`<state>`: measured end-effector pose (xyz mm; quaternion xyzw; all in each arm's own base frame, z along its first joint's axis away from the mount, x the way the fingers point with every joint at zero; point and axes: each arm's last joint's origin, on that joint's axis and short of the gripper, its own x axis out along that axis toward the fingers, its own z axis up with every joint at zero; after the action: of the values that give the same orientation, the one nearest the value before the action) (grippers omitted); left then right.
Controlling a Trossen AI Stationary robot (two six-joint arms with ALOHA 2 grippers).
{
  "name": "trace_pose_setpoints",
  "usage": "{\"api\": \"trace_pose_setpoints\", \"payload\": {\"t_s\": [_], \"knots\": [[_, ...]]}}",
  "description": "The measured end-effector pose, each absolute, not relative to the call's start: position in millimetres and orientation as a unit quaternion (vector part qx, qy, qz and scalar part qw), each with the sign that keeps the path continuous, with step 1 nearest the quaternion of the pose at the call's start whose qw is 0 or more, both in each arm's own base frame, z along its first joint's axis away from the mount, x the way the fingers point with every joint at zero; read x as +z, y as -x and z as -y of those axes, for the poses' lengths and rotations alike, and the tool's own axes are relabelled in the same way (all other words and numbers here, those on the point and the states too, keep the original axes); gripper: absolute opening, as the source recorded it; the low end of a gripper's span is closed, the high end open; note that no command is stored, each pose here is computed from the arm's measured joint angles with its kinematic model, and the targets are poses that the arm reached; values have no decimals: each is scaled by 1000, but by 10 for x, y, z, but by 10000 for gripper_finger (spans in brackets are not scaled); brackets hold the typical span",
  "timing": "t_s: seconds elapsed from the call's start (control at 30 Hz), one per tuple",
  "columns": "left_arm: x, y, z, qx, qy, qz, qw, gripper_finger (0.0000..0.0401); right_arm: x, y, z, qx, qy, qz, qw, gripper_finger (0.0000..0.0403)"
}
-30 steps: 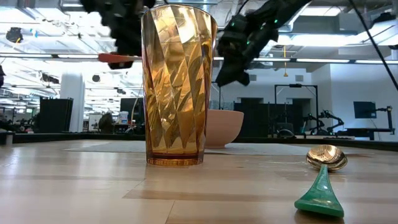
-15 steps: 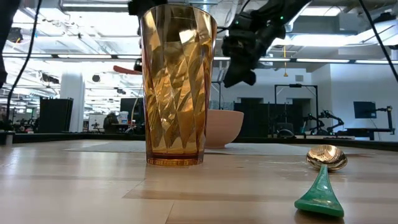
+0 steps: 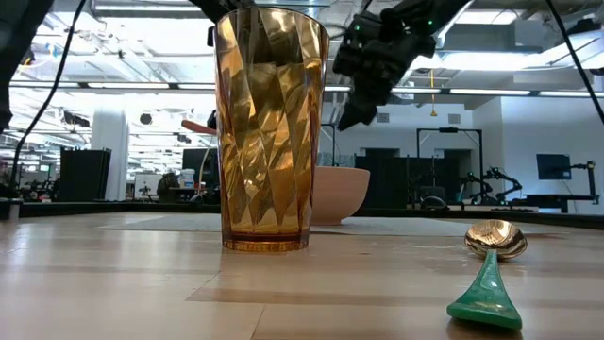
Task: Pick & Place Utensil
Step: Put the orange fork into the light orange bowl
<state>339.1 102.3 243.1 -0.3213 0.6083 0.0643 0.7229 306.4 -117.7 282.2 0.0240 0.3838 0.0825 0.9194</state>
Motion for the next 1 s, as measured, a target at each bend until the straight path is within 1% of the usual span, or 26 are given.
{"api": "trace_pose_setpoints", "payload": {"t_s": [0.37,0.5,0.6,0.7,0.83,1.0], "knots": [[2710,-3281,-986,58,312,-573,756,11,2915,-3226,998,108,25,-324,940,87],[2734,-3272,-973,56,309,-571,759,11,2912,-3233,971,103,29,-329,938,85],[2711,-3264,-969,50,302,-575,758,11,2936,-3186,968,76,22,-344,936,77],[2634,-3234,-961,51,304,-588,748,11,2994,-3082,969,51,23,-362,931,67],[2583,-3218,-954,56,312,-594,740,11,3173,-2871,961,15,32,-366,930,57],[2629,-3250,-878,56,314,-591,741,11,3434,-2574,965,-124,73,-368,919,42]]}}
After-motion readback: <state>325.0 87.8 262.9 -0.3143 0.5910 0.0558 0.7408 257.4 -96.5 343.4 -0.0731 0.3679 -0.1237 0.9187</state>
